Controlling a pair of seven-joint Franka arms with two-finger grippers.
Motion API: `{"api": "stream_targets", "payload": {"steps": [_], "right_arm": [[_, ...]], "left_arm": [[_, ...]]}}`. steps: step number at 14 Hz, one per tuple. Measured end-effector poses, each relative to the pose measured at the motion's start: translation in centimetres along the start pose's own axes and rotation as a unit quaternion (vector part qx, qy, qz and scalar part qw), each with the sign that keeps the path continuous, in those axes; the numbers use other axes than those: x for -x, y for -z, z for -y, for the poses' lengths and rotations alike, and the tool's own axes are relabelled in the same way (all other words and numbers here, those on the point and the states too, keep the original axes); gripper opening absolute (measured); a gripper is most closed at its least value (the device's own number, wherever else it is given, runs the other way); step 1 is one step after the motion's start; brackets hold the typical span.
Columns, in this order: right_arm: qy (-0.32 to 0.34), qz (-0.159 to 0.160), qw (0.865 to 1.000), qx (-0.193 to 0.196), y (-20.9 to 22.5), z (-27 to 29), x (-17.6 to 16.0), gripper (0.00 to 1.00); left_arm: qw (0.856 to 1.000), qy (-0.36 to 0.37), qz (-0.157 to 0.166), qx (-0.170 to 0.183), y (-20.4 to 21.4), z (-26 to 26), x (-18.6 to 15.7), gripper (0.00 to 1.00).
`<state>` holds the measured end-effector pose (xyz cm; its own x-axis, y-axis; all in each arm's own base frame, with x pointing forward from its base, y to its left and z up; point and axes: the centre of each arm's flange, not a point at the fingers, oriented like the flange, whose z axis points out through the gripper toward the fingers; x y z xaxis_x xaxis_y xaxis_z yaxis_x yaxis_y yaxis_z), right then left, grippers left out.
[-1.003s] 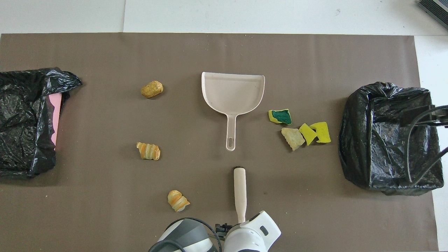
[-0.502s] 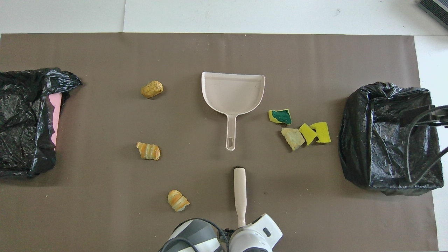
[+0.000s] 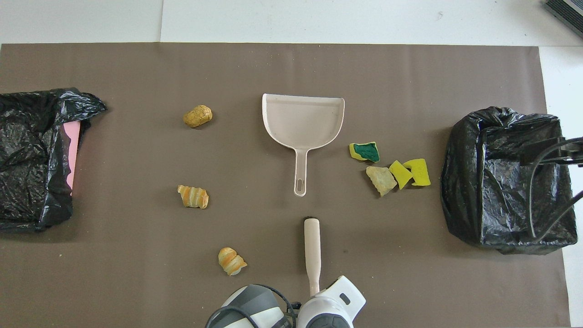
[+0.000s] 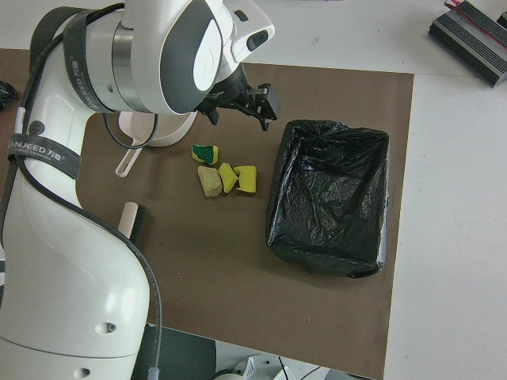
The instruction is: Sweep and dump trash in bin
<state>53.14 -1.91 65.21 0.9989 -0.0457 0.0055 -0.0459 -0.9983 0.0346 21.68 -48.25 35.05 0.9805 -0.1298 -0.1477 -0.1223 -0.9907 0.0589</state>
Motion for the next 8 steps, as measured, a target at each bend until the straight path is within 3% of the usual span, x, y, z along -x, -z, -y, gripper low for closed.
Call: {"api": "stream_targets", "payload": {"steps": [7,8], "right_arm": [[0.028,-0.003,1.000,0.000,-0.9,1.8,0.2,1.00],[0.035,-0.008,0.999,-0.002,-1.2,2.5,0.0,1.00]], "left_arm": [[1.000,0.000,0.003,-0.004,-0.1,0.1,0.1,0.31],[1.000,0.000,0.003,-0.004,-0.1,0.1,0.1,0.39]]}}
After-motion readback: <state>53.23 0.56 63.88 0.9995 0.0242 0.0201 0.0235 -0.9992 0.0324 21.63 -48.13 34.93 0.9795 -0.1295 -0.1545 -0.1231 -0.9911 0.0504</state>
